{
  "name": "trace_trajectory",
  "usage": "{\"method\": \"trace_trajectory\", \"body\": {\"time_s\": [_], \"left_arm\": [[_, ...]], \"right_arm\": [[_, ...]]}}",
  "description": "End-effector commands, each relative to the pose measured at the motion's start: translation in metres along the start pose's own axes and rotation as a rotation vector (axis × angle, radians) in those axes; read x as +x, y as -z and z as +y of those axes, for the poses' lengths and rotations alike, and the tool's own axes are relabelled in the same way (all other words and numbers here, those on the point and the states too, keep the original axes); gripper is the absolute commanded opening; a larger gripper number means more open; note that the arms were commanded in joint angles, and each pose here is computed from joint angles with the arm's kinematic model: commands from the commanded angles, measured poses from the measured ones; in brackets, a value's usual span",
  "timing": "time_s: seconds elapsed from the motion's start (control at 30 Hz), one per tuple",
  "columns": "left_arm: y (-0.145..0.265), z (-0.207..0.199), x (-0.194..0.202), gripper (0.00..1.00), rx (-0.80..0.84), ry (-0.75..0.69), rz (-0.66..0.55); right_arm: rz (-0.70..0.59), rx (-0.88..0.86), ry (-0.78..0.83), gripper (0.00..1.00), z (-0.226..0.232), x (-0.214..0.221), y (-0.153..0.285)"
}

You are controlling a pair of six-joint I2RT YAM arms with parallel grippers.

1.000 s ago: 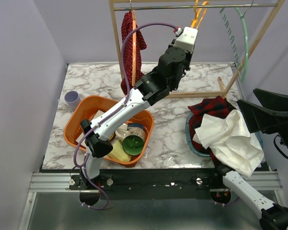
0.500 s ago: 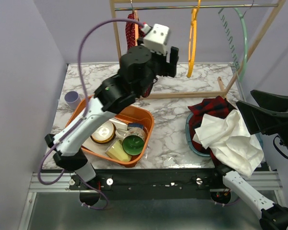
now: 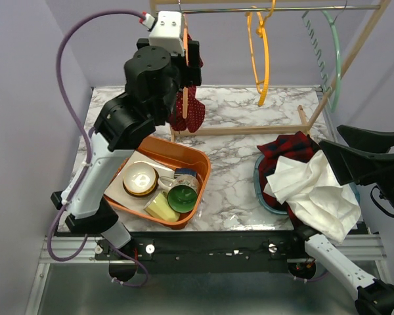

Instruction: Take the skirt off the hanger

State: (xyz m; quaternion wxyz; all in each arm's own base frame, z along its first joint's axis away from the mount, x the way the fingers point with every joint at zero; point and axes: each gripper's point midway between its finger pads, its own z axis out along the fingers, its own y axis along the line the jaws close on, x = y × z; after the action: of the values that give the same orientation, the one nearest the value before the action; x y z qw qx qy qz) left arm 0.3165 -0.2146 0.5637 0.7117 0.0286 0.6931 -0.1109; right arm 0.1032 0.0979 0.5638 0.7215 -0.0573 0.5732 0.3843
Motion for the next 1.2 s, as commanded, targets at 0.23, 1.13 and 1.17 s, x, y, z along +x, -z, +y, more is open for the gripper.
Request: {"method": "trace_trajectory", "body": {"time_s": [0.23,1.13,1.17], "left_arm": [[-0.04,0.007,0.07,0.74,-0.061,-0.117,0.168],[-0.004,-0.001,0.003,0.0,0.141,-0.014,0.007],[0.001,-0.003,0.0,0.0,0.167,-0.012,0.002]], "right_arm": [[-0.001,-0.011,-0.004,1.0,0.002,0.004,0.009],[0.055,0.001,-0.002,1.0,-0.007,0.023,0.002],[0.067,0.005,-0.003,1.0,-0.008,0.025,0.002]]}}
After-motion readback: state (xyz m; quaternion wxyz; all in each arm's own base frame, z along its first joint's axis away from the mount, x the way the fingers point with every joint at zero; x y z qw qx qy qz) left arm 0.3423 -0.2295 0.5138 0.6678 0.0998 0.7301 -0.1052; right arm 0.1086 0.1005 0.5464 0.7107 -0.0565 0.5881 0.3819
